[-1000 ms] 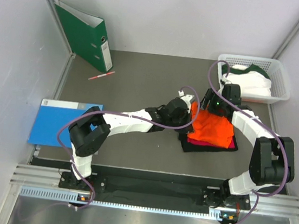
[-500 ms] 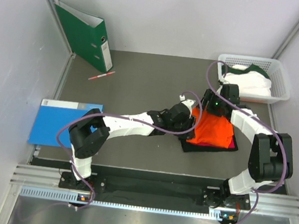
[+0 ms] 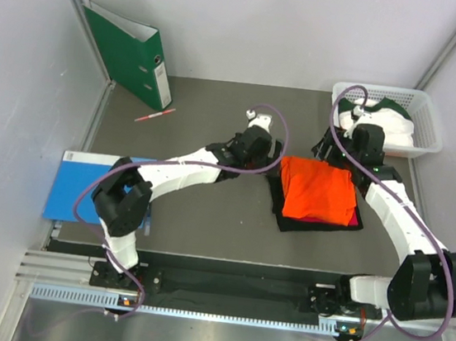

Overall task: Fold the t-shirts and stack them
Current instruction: Put the neatly folded tshirt into the corner of the board with the right arm

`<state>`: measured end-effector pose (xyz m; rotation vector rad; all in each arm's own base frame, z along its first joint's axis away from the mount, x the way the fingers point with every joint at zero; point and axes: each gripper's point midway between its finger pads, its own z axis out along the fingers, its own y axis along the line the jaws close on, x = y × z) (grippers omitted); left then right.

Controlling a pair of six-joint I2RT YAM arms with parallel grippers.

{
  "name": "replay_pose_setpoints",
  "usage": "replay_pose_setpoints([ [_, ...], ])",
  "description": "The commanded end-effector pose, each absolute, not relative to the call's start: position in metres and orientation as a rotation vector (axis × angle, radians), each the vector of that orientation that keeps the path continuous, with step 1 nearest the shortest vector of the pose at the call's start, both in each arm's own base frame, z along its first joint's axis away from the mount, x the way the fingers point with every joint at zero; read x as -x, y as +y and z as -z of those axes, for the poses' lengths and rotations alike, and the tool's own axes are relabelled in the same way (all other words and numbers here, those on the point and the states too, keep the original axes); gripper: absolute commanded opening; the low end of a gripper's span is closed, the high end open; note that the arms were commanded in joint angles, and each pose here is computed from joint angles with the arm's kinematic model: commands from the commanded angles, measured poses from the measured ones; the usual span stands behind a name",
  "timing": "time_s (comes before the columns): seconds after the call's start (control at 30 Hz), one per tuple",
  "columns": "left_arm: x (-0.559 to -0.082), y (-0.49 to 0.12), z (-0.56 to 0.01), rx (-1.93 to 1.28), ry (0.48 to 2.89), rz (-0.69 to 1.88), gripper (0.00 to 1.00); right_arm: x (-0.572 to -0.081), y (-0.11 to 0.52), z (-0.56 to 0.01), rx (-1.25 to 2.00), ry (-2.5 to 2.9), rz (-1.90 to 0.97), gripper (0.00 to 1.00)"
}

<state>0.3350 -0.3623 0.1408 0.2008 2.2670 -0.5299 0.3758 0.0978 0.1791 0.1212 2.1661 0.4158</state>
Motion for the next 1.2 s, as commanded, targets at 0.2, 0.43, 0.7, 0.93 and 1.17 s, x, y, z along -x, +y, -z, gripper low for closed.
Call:
replay_pose_setpoints([
  [0.2,-0.368,-0.432,-0.156,-0.301,2.186,0.895,0.87,-0.351,0.07,-0.136,-0.216,2.268,-0.239,0.67],
  [0.43,-0.365,-0.446,-0.162,-0.301,2.172,0.989,0.66,-0.345,0.043,-0.106,-0.335,2.312,-0.083,0.67],
  [0.7,-0.36,-0.449,-0.123,-0.323,2.255,0.986,0.03,-0.35,0.035,-0.059,-0.393,2.424,-0.017,0.68],
  [0.93,-0.359,-0.438,-0.11,-0.326,2.288,0.91,0.0,-0.354,0.045,-0.057,-0.331,2.432,-0.075,0.69],
  [1.17,-0.367,-0.423,-0.142,-0.315,2.221,0.865,0.0,-0.341,0.063,-0.128,-0.233,2.233,-0.258,0.7],
])
